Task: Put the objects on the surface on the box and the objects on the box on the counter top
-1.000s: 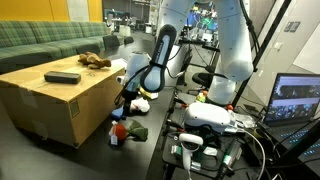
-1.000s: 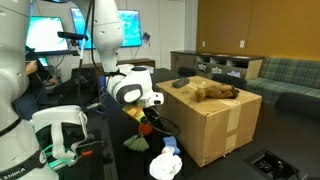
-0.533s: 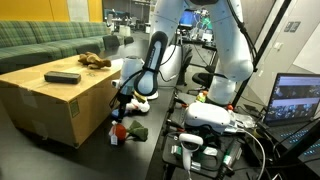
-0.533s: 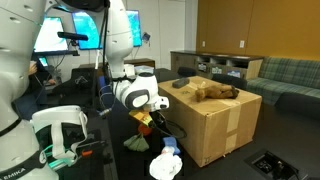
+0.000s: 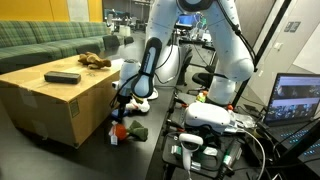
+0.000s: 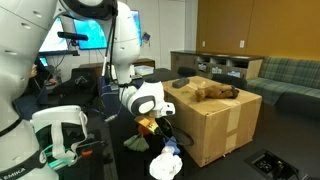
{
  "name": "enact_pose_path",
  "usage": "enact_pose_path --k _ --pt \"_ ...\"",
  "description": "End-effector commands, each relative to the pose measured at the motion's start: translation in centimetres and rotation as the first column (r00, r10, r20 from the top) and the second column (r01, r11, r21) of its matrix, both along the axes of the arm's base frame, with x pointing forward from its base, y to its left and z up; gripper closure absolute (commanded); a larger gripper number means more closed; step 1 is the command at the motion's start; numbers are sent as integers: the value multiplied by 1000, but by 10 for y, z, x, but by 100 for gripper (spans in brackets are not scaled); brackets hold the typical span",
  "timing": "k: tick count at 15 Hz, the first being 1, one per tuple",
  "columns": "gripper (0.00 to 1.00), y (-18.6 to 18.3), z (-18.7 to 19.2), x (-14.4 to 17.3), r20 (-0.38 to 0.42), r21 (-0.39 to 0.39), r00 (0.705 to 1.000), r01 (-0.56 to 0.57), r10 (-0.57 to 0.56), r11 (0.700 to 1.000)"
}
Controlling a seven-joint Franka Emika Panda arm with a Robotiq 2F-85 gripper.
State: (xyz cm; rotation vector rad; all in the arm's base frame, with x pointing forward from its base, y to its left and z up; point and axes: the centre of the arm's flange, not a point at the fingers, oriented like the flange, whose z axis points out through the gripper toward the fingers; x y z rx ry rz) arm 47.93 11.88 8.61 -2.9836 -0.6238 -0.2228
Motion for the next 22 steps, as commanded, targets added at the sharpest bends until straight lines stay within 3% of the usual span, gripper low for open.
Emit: enact_pose_path --k 1,11,13,22 --pt "0 -5 -17 14 25 -18 1000 9 -9 1000" --pt "0 -20 -23 34 28 -30 998 53 -52 998" --pt "26 -20 -25 36 20 -38 999 50 -49 998" --pt "94 -26 -11 34 -26 -51 1000 14 -15 999"
